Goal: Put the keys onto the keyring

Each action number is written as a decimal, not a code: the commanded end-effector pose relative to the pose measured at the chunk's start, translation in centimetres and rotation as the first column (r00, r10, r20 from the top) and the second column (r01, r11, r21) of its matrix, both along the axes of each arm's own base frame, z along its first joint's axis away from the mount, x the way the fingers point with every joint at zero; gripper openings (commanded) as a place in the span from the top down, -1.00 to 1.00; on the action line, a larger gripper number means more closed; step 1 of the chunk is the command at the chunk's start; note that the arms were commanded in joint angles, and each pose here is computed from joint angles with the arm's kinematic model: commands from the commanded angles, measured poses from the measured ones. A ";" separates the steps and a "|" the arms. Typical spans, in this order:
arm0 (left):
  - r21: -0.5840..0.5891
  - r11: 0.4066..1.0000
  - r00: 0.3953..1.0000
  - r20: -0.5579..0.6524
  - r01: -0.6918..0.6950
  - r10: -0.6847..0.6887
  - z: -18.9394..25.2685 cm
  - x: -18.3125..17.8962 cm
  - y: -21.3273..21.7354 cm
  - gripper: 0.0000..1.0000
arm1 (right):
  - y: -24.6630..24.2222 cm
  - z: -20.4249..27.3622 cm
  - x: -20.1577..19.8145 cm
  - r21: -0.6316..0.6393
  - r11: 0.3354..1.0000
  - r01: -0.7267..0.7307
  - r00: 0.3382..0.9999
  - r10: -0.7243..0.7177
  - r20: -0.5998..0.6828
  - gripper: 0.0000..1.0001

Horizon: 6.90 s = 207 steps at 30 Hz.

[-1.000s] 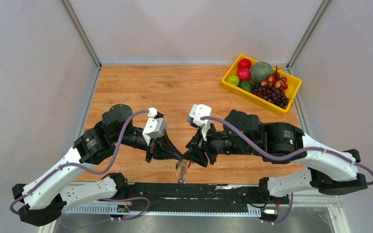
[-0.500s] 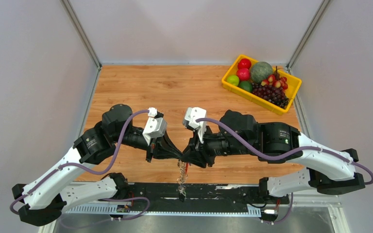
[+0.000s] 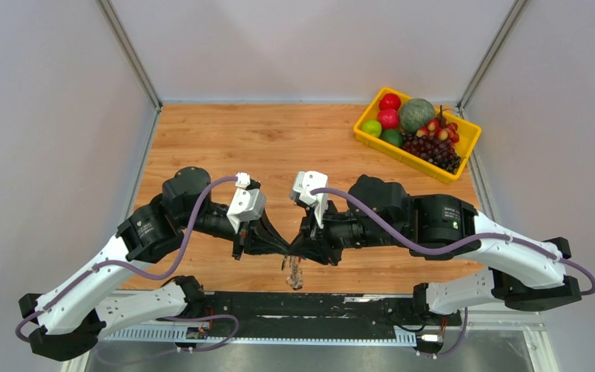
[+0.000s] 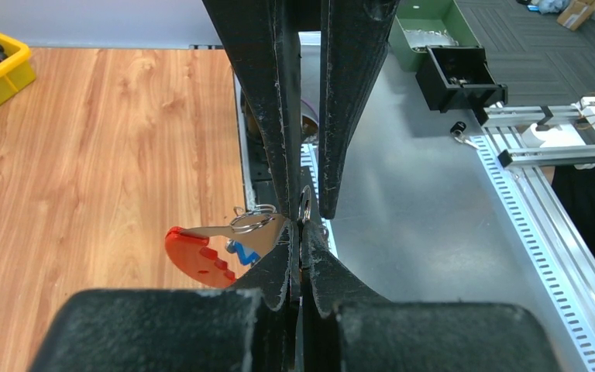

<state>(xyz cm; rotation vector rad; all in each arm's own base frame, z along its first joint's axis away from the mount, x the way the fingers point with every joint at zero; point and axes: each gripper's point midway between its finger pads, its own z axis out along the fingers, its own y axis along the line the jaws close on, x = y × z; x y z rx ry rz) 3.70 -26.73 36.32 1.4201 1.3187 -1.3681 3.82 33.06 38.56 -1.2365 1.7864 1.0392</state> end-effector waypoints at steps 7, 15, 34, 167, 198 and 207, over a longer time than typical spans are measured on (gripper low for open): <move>-0.040 0.999 0.999 0.051 -0.014 0.016 1.0 0.3 0.2 1.00 | 0.0 -0.8 -0.5 -0.031 0.999 -0.038 0.999 0.038 -0.007 0.72; -0.049 0.998 0.998 0.058 -0.026 0.029 1.3 0.4 0.3 1.00 | 0.4 -1.5 -0.3 -0.055 0.998 -0.035 0.999 0.035 0.001 0.84; -0.269 0.949 0.971 0.122 -0.166 0.204 4.8 1.4 1.9 0.24 | -0.9 1.0 0.8 0.102 0.995 0.002 0.996 -0.011 0.094 1.00; -0.407 0.906 0.976 0.123 -0.114 0.178 8.3 1.6 0.4 0.15 | -2.1 11.1 0.7 0.582 0.795 -0.171 0.877 -0.146 0.458 1.00; -0.397 0.913 0.982 0.116 -0.094 0.151 7.7 1.6 -0.1 0.50 | -1.7 11.7 0.4 0.586 0.790 -0.184 0.871 -0.145 0.469 1.00; -0.384 0.919 0.982 0.118 -0.092 0.148 7.4 1.7 -0.3 1.00 | -1.7 11.8 0.2 0.591 0.785 -0.186 0.873 -0.144 0.466 1.00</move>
